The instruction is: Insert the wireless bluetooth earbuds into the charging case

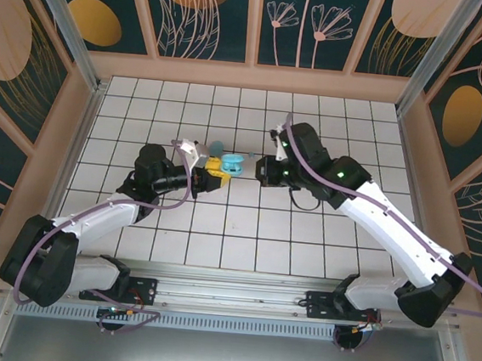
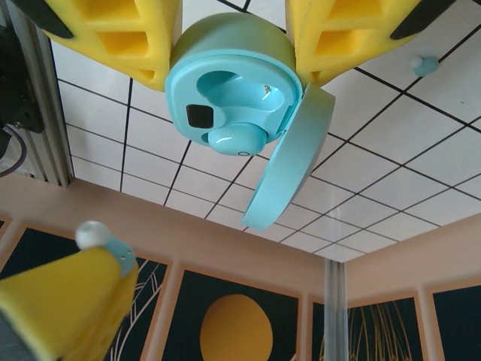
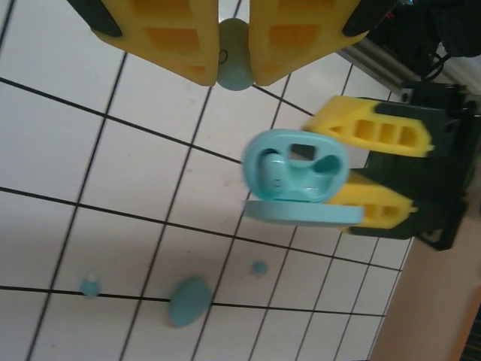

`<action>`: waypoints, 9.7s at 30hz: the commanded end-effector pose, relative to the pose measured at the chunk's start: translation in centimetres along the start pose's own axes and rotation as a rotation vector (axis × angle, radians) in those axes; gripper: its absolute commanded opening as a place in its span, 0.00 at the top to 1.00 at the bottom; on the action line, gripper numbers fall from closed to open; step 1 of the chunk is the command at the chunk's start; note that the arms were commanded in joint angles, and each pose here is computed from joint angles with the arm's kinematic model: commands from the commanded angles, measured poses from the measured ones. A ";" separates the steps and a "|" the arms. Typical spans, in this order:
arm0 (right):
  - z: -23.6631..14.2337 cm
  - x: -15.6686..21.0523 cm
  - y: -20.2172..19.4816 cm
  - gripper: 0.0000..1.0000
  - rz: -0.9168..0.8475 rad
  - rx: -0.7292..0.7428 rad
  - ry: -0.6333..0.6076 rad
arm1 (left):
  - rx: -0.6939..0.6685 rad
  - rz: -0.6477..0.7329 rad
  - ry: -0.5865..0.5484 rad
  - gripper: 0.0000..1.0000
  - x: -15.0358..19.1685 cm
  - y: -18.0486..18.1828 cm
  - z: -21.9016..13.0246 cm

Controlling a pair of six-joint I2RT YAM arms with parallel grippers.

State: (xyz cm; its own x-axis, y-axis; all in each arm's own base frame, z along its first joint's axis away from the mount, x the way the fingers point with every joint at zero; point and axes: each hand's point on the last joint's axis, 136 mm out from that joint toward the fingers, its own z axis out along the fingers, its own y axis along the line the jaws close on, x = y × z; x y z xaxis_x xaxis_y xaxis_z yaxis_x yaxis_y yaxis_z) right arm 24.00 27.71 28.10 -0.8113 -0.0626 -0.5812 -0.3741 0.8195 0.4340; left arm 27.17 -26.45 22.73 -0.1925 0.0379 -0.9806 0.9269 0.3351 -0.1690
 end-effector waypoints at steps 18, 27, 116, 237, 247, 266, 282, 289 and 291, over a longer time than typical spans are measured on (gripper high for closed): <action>4.1 -2.9 3.7 0.90 -0.005 0.015 -0.058 | -0.053 0.099 -0.061 1.00 -2.0 1.0 0.1; 5.2 -3.1 4.3 0.90 -0.008 0.006 -0.039 | -0.055 0.109 -0.064 1.00 -2.0 0.9 0.0; 3.7 -2.1 1.0 0.55 0.001 -0.175 0.002 | -0.009 0.161 -0.103 1.00 -3.6 -0.6 -0.4; 4.8 -1.1 -24.1 0.33 0.338 0.223 -0.155 | -0.581 -0.307 0.782 0.21 15.7 24.3 2.7; 4.8 -0.8 -23.8 0.32 0.343 0.210 -0.152 | -0.573 -0.318 0.815 0.29 17.4 24.5 2.8; 4.3 -2.4 -18.0 0.32 0.373 -0.037 -0.224 | -0.347 -0.200 0.593 0.78 11.7 18.9 3.9; 7.1 -2.6 -4.9 0.30 0.294 -0.471 -0.074 | -0.093 -0.008 0.384 0.79 1.6 5.6 6.2; 6.8 -2.9 -3.2 0.28 0.287 -0.521 -0.085 | -0.042 -0.004 0.352 0.79 -0.7 3.3 5.3; 6.6 -3.0 -2.5 0.28 0.279 -0.536 -0.085 | -0.031 -0.007 0.345 0.79 -1.1 2.8 5.1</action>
State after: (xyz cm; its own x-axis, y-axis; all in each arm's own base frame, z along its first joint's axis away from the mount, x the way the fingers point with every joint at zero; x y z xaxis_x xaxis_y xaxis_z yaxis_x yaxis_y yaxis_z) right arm 30.60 28.38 21.27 -0.8987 0.1823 -0.3988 -0.2783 0.4657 0.8400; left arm 33.19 -30.30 21.86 -0.2923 0.3662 -0.8834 0.9045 0.4059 -0.1310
